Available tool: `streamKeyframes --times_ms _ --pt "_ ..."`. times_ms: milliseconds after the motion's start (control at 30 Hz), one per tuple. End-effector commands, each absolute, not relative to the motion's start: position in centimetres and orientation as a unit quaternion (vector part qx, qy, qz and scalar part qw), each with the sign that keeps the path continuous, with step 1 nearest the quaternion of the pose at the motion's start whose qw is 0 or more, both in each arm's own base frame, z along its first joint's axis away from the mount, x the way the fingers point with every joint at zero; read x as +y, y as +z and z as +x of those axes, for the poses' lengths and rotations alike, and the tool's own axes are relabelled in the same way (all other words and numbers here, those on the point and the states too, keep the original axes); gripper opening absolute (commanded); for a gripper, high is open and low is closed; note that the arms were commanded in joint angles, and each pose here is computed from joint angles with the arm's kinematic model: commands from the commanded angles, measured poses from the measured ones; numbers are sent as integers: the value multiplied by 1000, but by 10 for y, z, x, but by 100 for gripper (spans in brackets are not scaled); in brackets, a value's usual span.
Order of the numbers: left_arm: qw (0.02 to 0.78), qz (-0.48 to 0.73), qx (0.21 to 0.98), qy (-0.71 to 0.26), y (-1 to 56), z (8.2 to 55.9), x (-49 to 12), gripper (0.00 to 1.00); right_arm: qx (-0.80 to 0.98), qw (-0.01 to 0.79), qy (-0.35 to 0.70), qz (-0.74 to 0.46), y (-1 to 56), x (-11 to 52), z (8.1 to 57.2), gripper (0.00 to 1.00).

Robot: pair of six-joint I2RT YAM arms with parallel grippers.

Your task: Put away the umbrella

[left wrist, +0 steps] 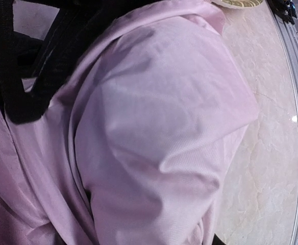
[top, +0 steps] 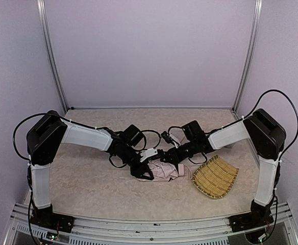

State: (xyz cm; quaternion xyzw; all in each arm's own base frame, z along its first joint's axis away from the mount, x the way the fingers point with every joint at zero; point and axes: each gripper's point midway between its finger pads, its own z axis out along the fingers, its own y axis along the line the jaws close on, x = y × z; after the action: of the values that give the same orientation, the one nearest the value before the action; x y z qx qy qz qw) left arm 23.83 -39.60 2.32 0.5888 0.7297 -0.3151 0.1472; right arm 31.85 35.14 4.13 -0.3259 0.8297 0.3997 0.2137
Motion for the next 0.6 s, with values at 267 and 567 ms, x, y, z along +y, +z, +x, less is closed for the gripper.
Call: streamKeyframes --times_ms 267,567 --pt "-40 553 783 -283 -41 185 -332 25 829 334 317 -317 116 287 354 37" --pt "-53 539 787 -295 -42 187 -330 25 686 461 189 -529 144 305 272 48"
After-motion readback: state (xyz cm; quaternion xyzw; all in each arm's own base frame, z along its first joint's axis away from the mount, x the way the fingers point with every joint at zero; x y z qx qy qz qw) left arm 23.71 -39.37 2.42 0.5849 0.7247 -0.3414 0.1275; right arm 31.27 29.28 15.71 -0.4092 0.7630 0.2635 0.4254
